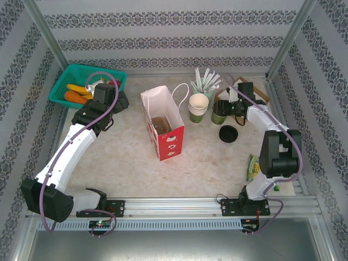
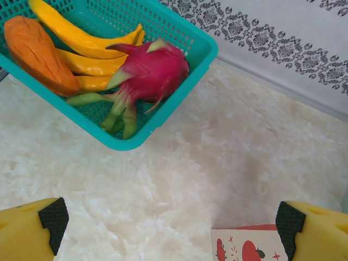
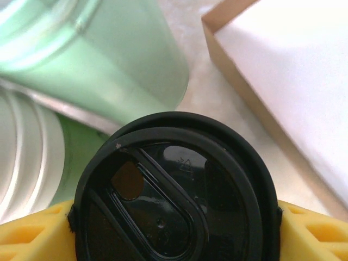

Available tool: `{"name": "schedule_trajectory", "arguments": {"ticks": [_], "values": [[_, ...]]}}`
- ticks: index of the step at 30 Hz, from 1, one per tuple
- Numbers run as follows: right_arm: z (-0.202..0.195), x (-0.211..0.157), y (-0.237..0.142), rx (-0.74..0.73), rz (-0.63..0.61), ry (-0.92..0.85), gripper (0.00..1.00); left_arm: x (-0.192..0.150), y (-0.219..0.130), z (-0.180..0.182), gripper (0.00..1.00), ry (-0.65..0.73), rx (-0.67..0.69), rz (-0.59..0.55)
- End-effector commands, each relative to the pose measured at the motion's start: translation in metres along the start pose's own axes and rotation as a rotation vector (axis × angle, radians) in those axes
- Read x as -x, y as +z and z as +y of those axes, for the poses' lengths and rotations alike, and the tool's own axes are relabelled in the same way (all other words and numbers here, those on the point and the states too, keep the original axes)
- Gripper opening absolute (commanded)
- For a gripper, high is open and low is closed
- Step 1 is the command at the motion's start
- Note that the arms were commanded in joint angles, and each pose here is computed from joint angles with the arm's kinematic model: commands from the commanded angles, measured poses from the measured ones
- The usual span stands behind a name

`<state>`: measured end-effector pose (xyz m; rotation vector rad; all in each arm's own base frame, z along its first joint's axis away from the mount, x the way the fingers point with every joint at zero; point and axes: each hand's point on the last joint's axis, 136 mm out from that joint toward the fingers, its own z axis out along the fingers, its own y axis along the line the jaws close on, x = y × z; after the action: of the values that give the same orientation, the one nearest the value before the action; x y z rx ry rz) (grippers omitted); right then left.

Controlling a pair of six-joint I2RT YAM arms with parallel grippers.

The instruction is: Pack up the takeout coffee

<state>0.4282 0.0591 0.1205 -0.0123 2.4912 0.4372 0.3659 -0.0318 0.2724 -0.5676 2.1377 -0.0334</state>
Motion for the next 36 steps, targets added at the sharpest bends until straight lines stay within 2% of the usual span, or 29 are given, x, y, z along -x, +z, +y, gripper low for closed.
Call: {"name": "schedule_trajectory", "arguments": {"ticks": [1,9,18,25,29,36], "values": [[0.016,-0.03,-0.008,0.036,0.047,0.037,0.7,0.007,-0.006,-0.001,1.0,0.007,-0.027,-0.026],[0.058,-0.077,-0.028,0.087,0.082,0.005,0.7,0.002,-0.005,-0.003,1.0,-0.019,-0.05,-0.014],[0.09,-0.124,-0.039,0.05,0.108,-0.021,0.7,0.002,-0.01,-0.01,1.0,-0.031,-0.096,-0.001],[0.092,-0.16,-0.062,-0.006,0.161,-0.036,0.73,0.007,-0.02,-0.012,1.0,-0.049,-0.119,-0.008],[0.087,-0.175,-0.072,-0.019,0.145,-0.046,0.76,0.007,-0.022,-0.012,0.99,-0.055,-0.126,-0.012],[0.081,-0.18,-0.079,-0.033,0.13,-0.082,0.85,0.006,-0.021,-0.014,1.0,-0.063,-0.137,-0.005]]}}
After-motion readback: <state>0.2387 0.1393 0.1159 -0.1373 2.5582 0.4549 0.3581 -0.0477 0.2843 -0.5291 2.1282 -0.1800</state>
